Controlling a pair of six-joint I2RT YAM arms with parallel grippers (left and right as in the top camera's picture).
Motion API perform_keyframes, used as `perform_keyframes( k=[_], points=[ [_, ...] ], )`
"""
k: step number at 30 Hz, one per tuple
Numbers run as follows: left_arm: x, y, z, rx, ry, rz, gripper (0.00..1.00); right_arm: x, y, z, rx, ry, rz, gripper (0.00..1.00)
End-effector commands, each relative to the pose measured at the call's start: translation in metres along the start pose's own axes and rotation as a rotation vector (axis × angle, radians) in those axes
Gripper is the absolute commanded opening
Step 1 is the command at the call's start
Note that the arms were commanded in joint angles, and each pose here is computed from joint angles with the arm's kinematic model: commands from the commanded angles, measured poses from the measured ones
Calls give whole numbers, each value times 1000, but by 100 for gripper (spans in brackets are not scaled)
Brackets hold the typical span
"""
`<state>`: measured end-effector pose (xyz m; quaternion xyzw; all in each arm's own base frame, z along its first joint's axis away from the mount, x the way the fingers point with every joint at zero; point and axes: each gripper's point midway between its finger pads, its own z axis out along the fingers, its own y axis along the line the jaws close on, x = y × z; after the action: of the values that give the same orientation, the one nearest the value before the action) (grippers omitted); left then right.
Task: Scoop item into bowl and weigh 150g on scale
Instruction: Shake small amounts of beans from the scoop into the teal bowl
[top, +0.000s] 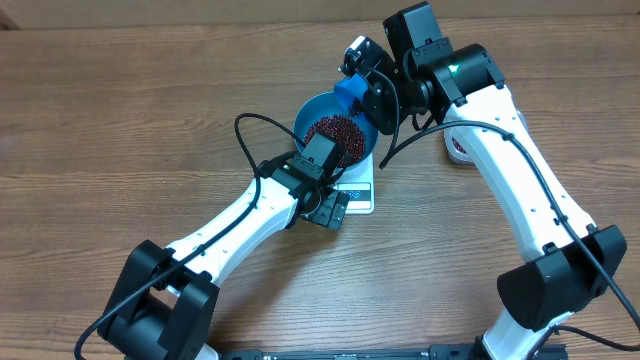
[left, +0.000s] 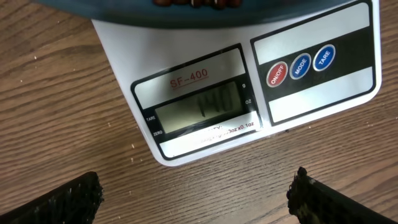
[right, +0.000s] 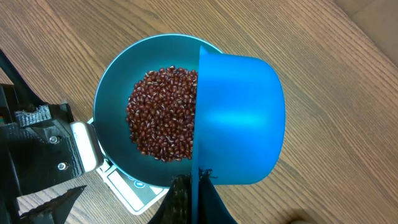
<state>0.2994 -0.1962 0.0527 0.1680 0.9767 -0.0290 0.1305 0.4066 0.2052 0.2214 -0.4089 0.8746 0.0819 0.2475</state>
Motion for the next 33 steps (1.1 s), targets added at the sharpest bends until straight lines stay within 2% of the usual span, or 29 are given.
perform_keyframes(
  k=[1,12,17,33],
  points=[
    [-2,2,-4,-13,-20,-6,100,-11,-1,-8,11,-36,-11,4],
    [-2,3,-4,-19,-22,-6,100,-12,0,-8,7,-40,-10,4],
    [-2,3,-4,-18,-21,-6,100,-17,9,-9,-49,-70,-12,5],
    [-3,3,-11,-19,-8,-5,100,-25,4,-9,-33,-102,49,5]
  ],
)
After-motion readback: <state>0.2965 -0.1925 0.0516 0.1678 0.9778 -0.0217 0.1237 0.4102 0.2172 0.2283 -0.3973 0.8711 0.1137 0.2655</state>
